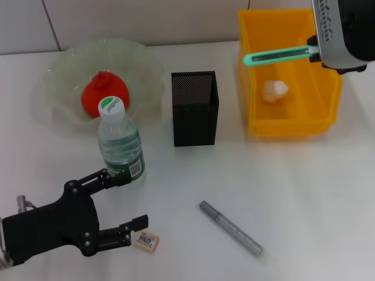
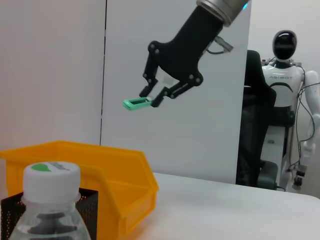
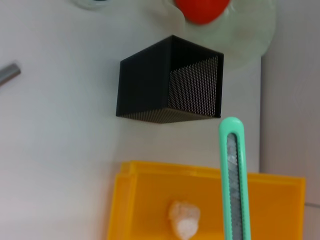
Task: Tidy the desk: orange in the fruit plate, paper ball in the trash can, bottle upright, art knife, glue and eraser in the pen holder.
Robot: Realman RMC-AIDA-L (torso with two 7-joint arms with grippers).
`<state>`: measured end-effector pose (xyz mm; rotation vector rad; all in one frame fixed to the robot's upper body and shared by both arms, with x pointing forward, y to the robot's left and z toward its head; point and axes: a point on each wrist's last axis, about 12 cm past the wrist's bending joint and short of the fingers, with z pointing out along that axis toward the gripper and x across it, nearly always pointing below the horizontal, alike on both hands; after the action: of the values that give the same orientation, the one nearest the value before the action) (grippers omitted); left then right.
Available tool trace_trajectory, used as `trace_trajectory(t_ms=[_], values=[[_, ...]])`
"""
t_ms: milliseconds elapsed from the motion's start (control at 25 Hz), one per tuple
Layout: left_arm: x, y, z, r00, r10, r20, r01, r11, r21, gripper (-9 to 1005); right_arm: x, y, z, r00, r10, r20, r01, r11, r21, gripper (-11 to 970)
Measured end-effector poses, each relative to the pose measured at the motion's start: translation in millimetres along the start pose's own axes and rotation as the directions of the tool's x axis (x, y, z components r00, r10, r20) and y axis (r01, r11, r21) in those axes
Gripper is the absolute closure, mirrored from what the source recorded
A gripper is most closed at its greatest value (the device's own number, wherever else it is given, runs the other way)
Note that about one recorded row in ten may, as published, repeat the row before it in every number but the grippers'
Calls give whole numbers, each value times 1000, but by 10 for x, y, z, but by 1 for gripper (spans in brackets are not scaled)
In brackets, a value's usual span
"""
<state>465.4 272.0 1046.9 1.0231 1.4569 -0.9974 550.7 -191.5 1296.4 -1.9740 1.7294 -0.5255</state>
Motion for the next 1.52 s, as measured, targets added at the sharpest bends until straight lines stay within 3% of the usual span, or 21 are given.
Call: trace_trajectory(t_ms=[320,440,920,1520], values=[[14,-31,6,1000,-3,5,3,1000,4,204,-48,-105,22,988,-154,0,154,987,41,763],[19,-51,20,1000,-5,12,4,1000,9,204,-65,-183,78,967,-254,-3,253,964,85,762],[55,-92,61,999,-30,21,29,999,20,206,-152,-231,281,924,-383,-9,381,919,101,757],[72,-112,65,999,-43,28,43,999,18,209,-372,-286,602,818,-574,-36,574,812,107,752]])
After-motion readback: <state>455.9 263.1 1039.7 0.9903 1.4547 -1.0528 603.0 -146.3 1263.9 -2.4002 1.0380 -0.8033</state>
